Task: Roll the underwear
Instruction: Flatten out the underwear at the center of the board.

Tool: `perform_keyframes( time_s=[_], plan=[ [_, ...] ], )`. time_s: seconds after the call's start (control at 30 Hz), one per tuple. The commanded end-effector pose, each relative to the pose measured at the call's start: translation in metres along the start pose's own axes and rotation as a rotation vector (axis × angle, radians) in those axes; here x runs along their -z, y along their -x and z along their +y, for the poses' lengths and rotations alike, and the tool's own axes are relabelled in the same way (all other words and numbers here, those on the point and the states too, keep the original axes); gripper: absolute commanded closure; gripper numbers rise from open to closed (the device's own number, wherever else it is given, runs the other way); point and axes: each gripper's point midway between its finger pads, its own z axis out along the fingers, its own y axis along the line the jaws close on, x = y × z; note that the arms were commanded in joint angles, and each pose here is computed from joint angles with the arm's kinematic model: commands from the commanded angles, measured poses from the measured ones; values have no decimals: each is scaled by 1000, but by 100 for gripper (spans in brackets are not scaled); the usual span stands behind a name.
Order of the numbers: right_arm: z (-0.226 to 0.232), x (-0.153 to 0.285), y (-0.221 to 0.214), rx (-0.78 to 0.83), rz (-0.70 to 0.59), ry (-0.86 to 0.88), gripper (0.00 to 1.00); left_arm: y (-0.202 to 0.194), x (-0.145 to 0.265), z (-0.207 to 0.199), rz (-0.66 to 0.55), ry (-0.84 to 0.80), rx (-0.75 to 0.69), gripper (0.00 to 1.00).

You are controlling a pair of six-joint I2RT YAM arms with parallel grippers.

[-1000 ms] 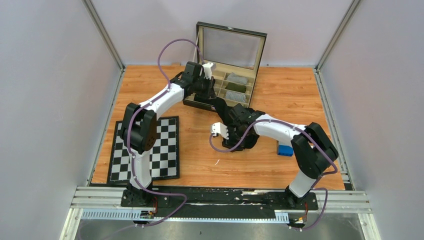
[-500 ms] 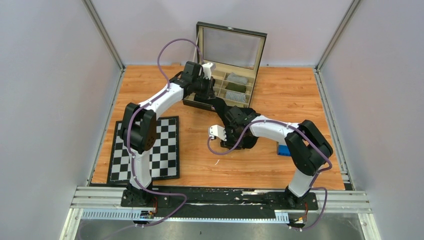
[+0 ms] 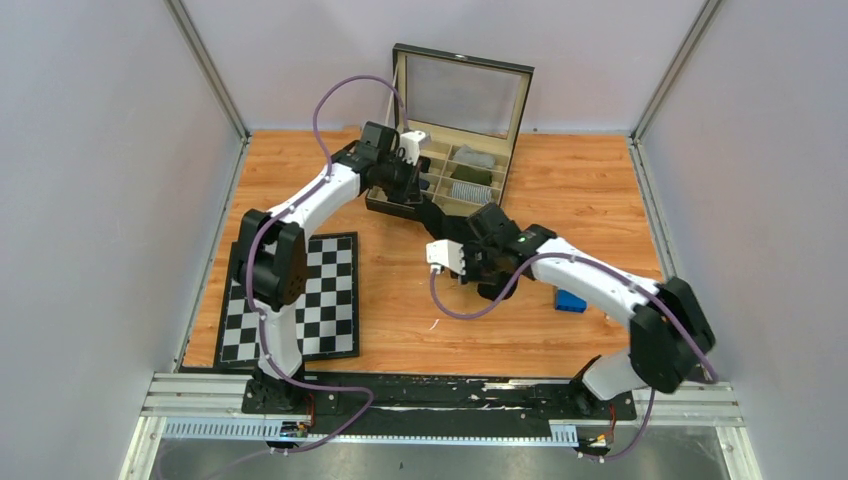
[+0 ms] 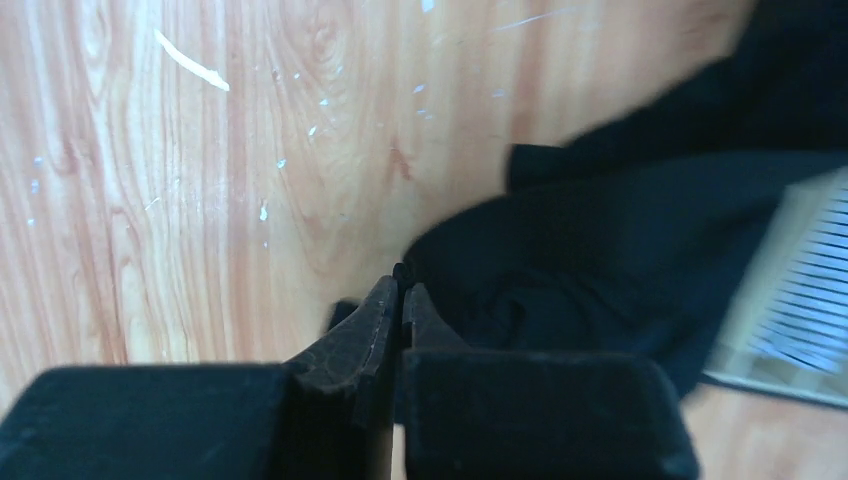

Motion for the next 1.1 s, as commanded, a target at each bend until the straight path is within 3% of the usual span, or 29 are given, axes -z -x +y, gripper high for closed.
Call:
perform_keyframes(
  time_s=[0.0, 0.23, 0.4, 0.53, 0.67, 0.87, 1.07],
  plan=[
    [-32, 73, 37, 43, -112, -131, 100, 41, 71, -29, -100, -47, -284, 100],
    [-70, 149, 62, -168, -298, -316, 100, 45, 125, -60, -118, -82, -311, 100],
    [-50, 216, 89, -263, -455, -416, 100, 47, 182, -91, -185, -94, -313, 100],
    [-20, 253, 99, -258, -591, -466, 100, 26, 217, -112, -162, -131, -339, 100],
    [6, 260, 95, -316, -631, -436, 100, -13, 237, -134, -109, -216, -303, 100],
    [56, 246, 95, -456, -644, -201, 100, -89, 256, -175, -53, -427, -168, 100],
    [80, 236, 81, -649, -721, -102, 100, -152, 246, -178, 46, -488, 22, 100]
  ],
)
